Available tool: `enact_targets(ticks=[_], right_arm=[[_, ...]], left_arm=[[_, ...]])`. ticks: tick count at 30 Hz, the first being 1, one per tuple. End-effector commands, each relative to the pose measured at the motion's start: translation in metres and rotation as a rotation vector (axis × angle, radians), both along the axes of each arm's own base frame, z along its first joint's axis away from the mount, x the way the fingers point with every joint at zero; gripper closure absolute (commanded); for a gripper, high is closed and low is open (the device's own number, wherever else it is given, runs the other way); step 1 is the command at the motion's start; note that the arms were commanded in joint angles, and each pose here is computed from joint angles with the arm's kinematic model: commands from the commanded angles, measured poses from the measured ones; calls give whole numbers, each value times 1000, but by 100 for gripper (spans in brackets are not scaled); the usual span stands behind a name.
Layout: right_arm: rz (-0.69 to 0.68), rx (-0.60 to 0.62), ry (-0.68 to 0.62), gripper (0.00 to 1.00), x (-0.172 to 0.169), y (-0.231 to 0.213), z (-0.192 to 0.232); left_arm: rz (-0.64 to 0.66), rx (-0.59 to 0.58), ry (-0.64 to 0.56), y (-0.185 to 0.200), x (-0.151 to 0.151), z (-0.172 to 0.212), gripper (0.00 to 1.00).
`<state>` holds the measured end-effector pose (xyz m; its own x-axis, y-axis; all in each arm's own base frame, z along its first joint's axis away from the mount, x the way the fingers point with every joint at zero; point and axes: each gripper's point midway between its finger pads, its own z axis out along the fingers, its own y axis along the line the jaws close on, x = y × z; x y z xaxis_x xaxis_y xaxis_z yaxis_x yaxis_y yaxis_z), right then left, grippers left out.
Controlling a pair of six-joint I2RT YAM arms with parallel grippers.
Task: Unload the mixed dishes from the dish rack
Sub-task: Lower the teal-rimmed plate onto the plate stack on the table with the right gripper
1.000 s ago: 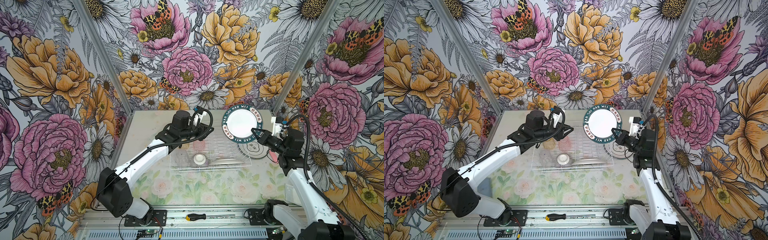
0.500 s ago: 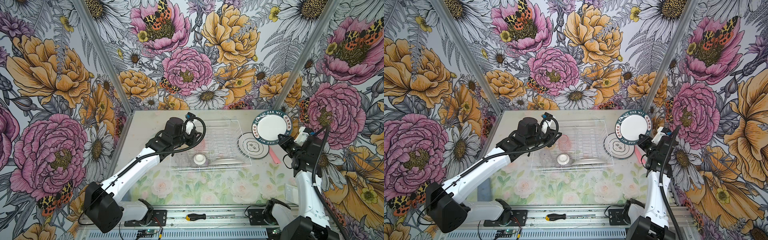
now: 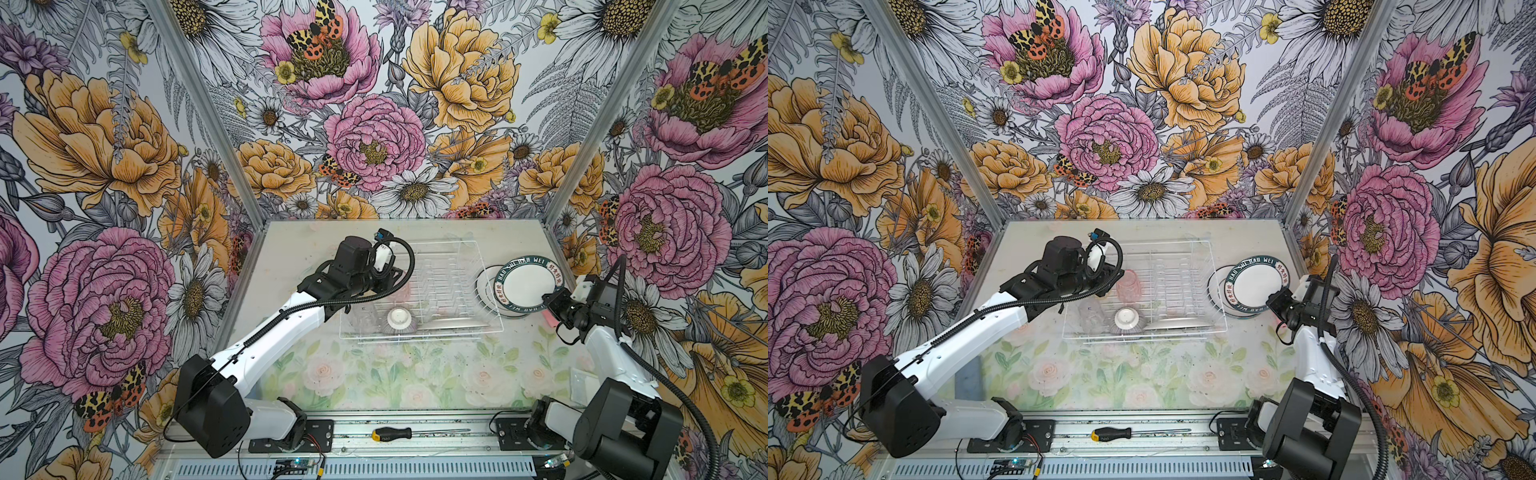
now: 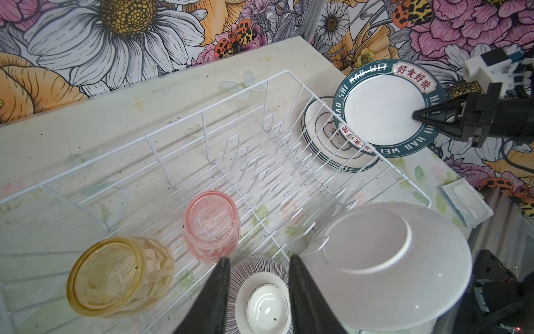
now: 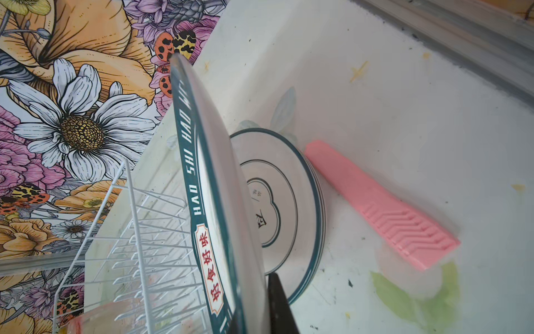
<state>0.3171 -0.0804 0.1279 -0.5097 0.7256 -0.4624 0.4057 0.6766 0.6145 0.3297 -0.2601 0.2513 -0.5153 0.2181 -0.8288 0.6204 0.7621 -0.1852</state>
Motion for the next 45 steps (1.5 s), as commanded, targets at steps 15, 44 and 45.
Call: enact_targets(ticks=[15,44,45], right_arm=[[59,10,9,100,9,2,-17],[71,39,80,72,7,4,-42],[75,41,81,70,7,5,-43]], left_arm=[[-13,7,-34,-8,3,11,64],[-25,6,-34,-10,2,11,64],[-24,5,-35,-10,2,11,64]])
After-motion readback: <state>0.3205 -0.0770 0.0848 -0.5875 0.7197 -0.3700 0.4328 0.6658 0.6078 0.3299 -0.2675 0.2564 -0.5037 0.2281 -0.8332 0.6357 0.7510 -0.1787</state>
